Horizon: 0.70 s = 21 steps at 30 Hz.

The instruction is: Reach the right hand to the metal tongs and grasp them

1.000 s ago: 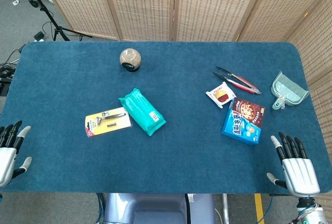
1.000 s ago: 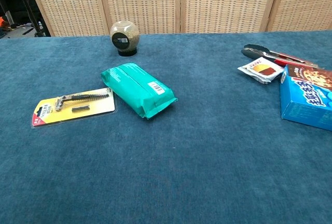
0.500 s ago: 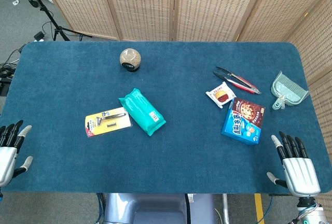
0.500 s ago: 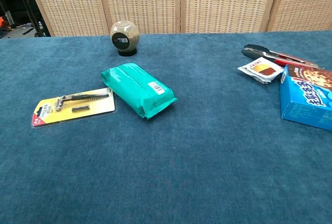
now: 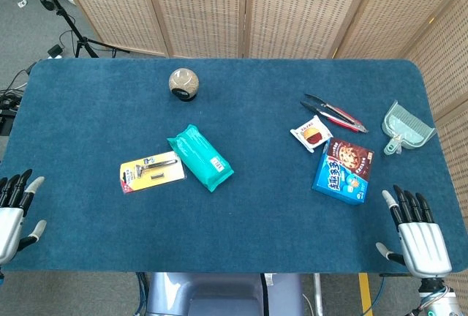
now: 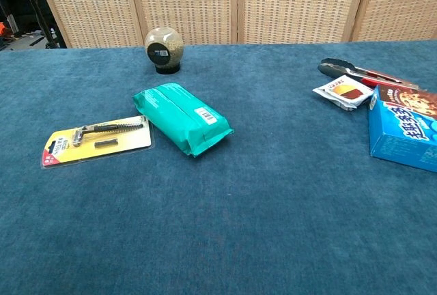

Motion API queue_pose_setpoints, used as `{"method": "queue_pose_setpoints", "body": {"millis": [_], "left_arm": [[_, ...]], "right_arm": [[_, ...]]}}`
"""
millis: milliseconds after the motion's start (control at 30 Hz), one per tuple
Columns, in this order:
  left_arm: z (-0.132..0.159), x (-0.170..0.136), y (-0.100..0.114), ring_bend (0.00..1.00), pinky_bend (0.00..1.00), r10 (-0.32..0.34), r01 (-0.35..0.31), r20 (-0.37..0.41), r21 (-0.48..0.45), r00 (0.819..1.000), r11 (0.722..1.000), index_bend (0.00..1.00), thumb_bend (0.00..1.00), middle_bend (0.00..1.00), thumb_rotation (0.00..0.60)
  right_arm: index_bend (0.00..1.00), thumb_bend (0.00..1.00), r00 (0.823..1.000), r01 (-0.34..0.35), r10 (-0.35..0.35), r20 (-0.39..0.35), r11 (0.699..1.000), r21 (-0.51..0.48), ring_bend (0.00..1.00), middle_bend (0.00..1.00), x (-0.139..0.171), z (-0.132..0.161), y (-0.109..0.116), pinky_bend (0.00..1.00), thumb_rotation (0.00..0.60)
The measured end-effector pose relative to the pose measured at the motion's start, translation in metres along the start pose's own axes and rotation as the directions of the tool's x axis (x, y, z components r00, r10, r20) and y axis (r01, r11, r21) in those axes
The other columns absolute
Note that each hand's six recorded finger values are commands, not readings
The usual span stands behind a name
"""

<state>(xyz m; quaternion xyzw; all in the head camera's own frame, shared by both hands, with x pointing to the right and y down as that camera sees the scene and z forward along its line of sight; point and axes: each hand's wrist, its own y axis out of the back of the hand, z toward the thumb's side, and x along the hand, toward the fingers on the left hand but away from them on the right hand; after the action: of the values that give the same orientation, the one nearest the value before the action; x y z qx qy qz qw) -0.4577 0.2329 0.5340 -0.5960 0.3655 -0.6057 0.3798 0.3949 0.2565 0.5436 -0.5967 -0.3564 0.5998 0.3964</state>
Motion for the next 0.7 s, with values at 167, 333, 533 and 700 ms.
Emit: {"method": "queue_pose_setpoints", "body": {"millis": [167,333,533,700], "left_arm": [[0.000,0.001,-0.001,0.00,0.00,0.000,0.000,-0.003,0.001,1.000,1.000,0.00,0.30,0.00,0.600],[0.001,0.003,-0.002,0.00,0.00,0.000,0.000,0.002,0.000,1.000,1.000,0.00,0.30,0.00,0.600],[-0.001,0.007,-0.006,0.00,0.00,-0.009,0.009,-0.005,-0.005,1.000,1.000,0.00,0.30,0.00,0.600],[-0.004,0.014,-0.008,0.00,0.00,-0.005,0.005,-0.009,-0.010,1.000,1.000,0.00,0.30,0.00,0.600]], "right_arm": [[0.00,0.21,0.992,0.129,-0.129,0.008,0.992,0.009,0.46,0.45,-0.010,0.000,0.017,0.40,0.600],[0.00,0.28,0.966,0.258,-0.258,0.002,0.966,0.023,0.70,0.71,-0.041,0.006,0.045,0.57,0.600],[0.00,0.38,0.956,0.293,-0.293,0.024,0.956,0.035,0.80,0.79,-0.094,0.013,0.070,0.67,0.600],[0.00,0.41,0.980,0.190,-0.193,0.041,0.979,0.069,0.81,0.79,-0.138,0.020,0.073,0.68,0.600]]}}
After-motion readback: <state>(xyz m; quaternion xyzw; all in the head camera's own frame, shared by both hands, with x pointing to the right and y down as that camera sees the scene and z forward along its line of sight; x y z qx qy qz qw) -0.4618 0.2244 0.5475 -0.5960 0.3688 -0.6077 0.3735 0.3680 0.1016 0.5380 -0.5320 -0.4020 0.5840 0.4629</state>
